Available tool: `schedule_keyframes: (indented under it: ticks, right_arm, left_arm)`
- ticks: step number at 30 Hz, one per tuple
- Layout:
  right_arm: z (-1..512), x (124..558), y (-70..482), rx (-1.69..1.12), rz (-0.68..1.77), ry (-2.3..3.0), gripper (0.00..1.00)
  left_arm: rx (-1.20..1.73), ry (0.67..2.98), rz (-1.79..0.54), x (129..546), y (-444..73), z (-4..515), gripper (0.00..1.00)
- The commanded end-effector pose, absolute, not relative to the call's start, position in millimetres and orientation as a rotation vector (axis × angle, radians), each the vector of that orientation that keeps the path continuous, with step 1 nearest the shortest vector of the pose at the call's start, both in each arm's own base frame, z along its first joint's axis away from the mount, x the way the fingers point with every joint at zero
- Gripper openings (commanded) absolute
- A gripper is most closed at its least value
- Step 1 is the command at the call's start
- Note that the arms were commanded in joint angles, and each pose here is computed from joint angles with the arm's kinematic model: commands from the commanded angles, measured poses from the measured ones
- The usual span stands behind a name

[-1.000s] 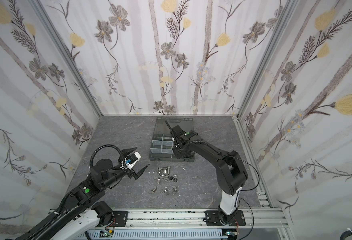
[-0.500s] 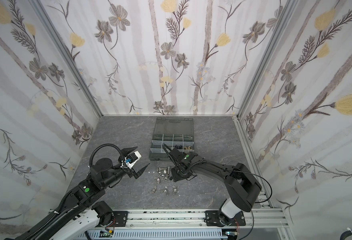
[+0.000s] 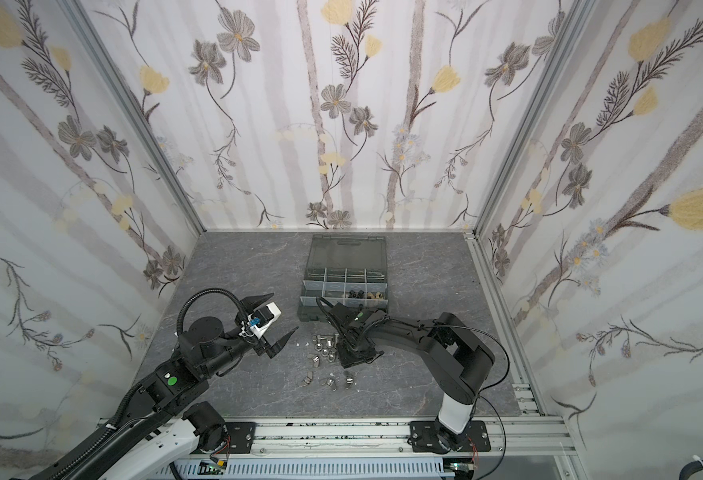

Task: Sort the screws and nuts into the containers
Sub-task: 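Return the right gripper to the pile and grasp a black hex nut, then lift the black hex nut into the compartment and open the right gripper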

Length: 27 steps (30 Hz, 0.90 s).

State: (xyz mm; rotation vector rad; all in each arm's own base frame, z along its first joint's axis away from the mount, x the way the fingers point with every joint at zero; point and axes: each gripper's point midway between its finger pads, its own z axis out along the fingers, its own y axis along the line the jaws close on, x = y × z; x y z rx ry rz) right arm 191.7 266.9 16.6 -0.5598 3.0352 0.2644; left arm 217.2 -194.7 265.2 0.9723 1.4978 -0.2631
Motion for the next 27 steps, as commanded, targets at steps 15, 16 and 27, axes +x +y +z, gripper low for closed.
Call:
schedule_keyframes:
  ticks: [15,16,27]
  right_arm:
    - [14,195,266,-0.611,0.206,3.035,0.21]
    - [17,196,266,-0.619,0.201,3.031,0.20]
    - [99,266,251,-0.506,0.210,2.899,0.17]
  left_arm:
    - [0.968,1.471,-0.271,218,-197,270,1.00]
    - [0.967,1.471,-0.269,218,-197,270,1.00]
    - [0.968,1.472,-0.273,219,-199,269,1.00]
